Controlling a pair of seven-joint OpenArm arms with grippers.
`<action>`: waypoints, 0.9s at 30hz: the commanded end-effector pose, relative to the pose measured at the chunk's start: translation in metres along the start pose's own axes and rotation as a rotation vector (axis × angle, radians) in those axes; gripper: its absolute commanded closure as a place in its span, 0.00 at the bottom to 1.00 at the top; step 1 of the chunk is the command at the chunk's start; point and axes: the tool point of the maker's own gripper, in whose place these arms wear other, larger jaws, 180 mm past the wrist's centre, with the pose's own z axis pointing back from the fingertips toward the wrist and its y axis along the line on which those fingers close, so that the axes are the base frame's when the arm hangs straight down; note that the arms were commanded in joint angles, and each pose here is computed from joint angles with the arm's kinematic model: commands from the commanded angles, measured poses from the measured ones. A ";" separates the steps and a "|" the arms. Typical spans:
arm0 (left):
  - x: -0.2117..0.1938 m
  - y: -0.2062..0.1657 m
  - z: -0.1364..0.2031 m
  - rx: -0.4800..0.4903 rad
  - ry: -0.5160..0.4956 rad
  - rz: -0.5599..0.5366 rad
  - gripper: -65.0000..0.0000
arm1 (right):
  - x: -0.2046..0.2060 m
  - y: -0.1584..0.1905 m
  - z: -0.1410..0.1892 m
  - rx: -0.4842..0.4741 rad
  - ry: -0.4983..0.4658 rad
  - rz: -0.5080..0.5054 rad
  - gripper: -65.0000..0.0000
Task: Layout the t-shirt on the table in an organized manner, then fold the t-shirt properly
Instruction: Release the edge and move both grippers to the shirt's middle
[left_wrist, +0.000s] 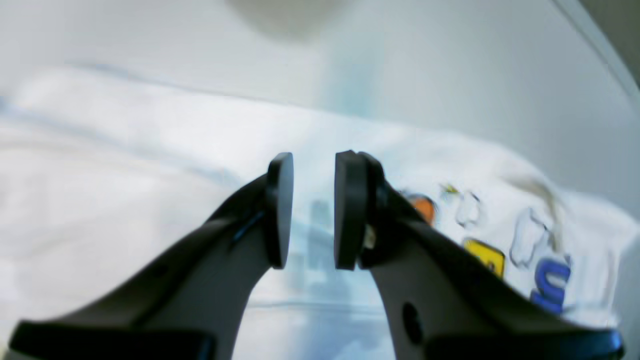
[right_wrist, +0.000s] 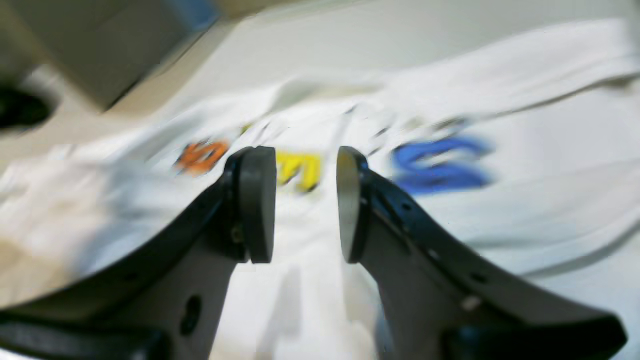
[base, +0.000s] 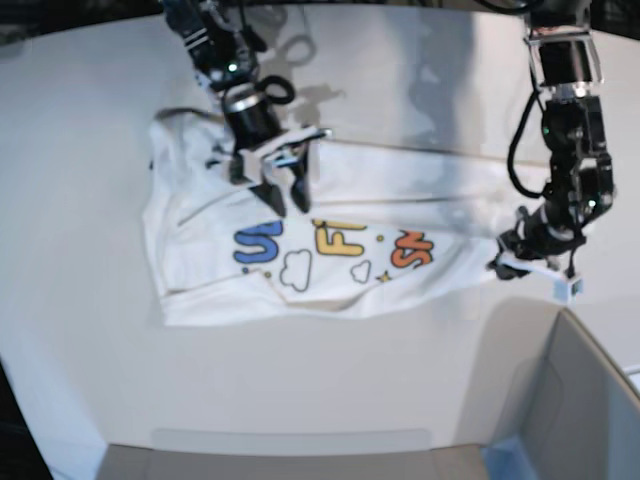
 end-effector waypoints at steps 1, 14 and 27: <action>0.010 -0.006 0.003 0.002 -0.020 -0.063 0.76 | 0.004 0.011 -0.004 0.033 -0.010 0.009 0.68; -0.028 -0.023 -0.018 0.113 0.071 -0.388 0.75 | -0.032 0.050 -0.011 0.112 0.132 -0.015 0.68; -0.026 -0.032 -0.030 0.214 0.025 -0.622 0.75 | -0.023 0.065 -0.019 0.140 0.109 -0.026 0.68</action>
